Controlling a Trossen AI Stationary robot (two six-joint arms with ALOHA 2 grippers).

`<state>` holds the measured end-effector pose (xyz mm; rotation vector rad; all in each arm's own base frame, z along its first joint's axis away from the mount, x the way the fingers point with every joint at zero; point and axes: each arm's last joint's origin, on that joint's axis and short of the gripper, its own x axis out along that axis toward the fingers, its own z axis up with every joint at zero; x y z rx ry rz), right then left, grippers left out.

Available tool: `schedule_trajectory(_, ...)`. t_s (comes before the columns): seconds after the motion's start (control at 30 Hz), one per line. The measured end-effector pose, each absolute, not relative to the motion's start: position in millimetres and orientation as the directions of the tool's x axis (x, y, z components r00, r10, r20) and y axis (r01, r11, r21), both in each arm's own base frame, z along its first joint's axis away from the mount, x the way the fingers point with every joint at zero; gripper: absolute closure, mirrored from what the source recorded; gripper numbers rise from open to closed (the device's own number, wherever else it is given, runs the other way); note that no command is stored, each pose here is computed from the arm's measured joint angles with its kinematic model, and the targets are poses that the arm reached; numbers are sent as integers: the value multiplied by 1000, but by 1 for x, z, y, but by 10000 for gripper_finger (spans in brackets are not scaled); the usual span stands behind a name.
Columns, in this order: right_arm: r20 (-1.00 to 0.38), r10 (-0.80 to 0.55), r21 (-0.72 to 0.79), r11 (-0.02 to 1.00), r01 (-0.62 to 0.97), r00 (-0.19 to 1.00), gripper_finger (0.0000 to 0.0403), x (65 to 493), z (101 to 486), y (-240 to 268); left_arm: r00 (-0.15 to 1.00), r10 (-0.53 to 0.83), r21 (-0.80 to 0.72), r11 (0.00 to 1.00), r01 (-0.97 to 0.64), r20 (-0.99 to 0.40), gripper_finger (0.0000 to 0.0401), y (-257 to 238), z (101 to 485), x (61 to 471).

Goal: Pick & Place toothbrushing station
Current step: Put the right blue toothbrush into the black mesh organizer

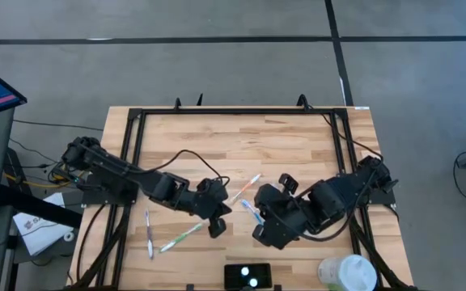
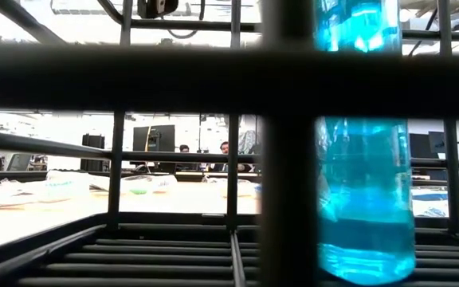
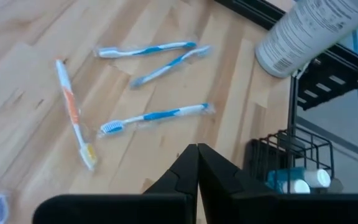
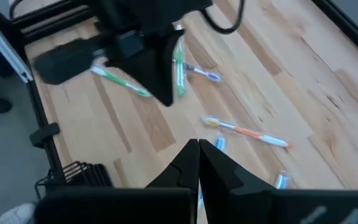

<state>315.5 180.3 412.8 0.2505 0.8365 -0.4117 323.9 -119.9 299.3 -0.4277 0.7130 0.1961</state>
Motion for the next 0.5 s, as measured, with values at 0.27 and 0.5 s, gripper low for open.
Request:
schedule_trajectory(0.27, -766, -184, 61, 933, 355, 616, 403, 310, 390, 210, 740, 53, -345, 861, -374, -671, 401, -101, 299, 331)
schedule_trajectory(0.5, -748, -10, 231, 933, 275, 664, 403, 303, 357, 209, 738, 73, -385, 817, -430, -671, 401, -87, 300, 335)
